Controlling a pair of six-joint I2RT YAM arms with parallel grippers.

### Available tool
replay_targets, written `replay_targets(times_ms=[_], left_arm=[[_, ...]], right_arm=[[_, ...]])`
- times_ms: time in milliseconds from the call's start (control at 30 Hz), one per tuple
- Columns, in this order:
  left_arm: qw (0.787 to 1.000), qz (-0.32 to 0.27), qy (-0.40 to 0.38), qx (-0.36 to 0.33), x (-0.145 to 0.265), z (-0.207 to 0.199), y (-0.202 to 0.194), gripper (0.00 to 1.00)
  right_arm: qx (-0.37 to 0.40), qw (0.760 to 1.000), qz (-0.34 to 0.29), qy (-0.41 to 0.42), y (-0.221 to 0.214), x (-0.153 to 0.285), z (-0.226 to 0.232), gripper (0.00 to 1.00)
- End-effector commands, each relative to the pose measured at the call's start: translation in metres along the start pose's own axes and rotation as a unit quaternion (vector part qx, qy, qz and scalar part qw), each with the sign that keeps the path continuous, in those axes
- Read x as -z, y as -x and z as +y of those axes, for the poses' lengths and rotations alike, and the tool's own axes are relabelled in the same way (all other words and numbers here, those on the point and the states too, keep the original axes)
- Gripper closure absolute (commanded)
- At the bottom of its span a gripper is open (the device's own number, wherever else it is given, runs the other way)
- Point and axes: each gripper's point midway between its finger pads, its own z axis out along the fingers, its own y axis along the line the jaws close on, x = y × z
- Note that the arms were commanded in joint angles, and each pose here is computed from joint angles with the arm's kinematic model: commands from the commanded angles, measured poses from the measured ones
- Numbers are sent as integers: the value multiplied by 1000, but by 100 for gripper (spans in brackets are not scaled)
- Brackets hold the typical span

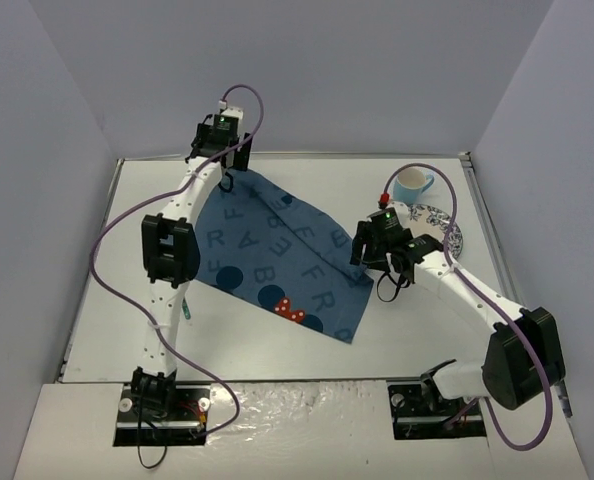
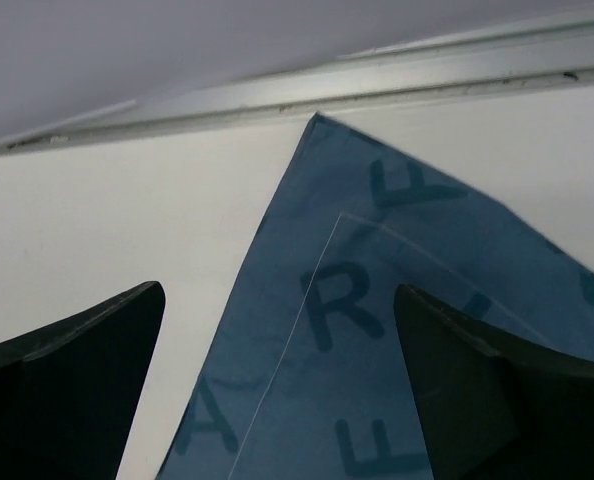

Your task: Set the dinner table for one person

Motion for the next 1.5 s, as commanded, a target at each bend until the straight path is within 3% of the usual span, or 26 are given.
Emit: replay_targets(times_ms=[0, 67, 167, 333, 567, 767, 1033, 1233, 1367, 1467], left_arm=[[993, -53, 37, 96, 102, 45, 65, 3], [991, 11, 22, 131, 109, 31, 17, 3], [984, 45, 3, 174, 128, 20, -19, 3], [967, 157, -4, 198, 133, -5, -139, 3], [954, 223, -2, 199, 114, -23, -200, 3], [950, 264, 3, 169, 79, -31, -217, 3], [953, 261, 12, 150, 32, -17, -191, 3], [970, 203, -2, 134, 27, 3, -136, 3], [982, 139, -19, 128, 64, 15, -80, 3], [984, 129, -31, 115, 92, 10, -71, 3]], right_arm=[[46, 997, -51, 30, 48, 14, 25, 35], [75, 996, -29, 49, 42, 7, 34, 36], [99, 993, -2, 71, 25, -3, 46, 38], [161, 981, 35, 102, -18, -15, 70, 42], [203, 970, 84, 107, -76, -38, 79, 43], [225, 956, 141, 122, -125, -49, 80, 43], [281, 917, 196, 203, -167, -42, 135, 42], [276, 930, 95, 222, -94, -18, 181, 41], [221, 954, 20, 201, -25, 8, 168, 40], [155, 972, -18, 178, 15, 19, 137, 40]])
